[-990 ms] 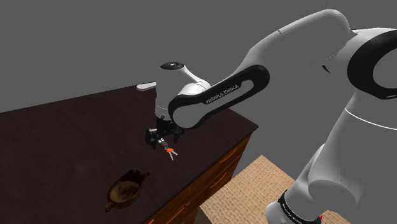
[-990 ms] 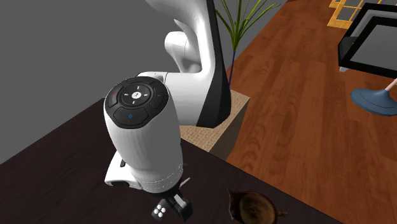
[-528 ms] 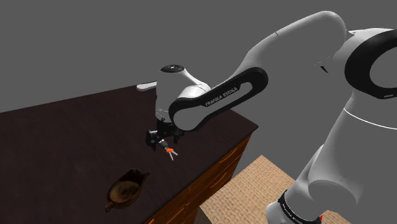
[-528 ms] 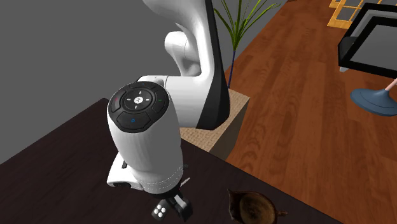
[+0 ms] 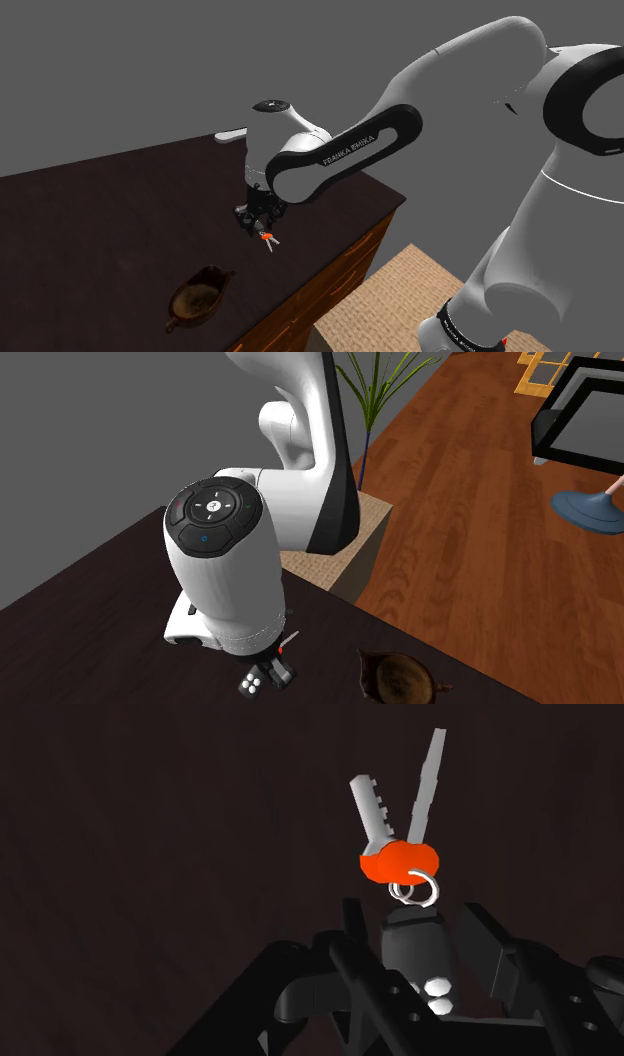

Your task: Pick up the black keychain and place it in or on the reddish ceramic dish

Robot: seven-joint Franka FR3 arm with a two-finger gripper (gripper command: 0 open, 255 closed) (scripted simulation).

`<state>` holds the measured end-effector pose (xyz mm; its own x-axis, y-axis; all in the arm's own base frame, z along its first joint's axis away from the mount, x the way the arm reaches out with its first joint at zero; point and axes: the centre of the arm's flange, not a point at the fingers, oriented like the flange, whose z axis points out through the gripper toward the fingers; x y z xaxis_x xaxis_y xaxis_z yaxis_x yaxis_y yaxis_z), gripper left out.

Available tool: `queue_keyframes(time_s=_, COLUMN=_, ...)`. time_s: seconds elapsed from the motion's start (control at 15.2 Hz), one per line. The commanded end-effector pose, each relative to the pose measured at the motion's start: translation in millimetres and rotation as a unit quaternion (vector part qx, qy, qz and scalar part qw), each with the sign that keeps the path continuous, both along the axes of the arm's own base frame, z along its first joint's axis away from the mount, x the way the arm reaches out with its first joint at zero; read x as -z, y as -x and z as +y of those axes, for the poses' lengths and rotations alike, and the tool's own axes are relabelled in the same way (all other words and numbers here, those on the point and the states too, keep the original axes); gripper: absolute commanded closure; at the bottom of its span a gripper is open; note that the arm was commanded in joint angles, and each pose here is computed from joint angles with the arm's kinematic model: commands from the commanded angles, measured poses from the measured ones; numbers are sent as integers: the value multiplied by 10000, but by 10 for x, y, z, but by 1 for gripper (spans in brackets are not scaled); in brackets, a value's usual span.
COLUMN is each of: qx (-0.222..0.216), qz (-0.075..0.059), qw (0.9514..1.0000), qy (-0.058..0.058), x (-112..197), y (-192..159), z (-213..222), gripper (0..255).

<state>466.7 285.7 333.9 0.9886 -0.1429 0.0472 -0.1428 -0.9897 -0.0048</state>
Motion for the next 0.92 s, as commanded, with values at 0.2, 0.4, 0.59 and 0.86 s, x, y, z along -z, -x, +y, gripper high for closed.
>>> queue_keyframes(time_s=0.2, qx=-21, qz=11, qw=10000, qy=-23, x=-20, y=16, z=26, gripper=255)
queue_keyframes(time_s=0.4, qx=-21, qz=11, qw=10000, qy=-23, x=-178, y=16, z=26, gripper=255)
queue_keyframes(time_s=0.59, qx=-21, qz=11, qw=10000, qy=-23, x=-337, y=16, z=26, gripper=255)
queue_keyframes(time_s=0.86, qx=-21, qz=11, qw=10000, qy=-23, x=-548, y=16, z=26, gripper=255)
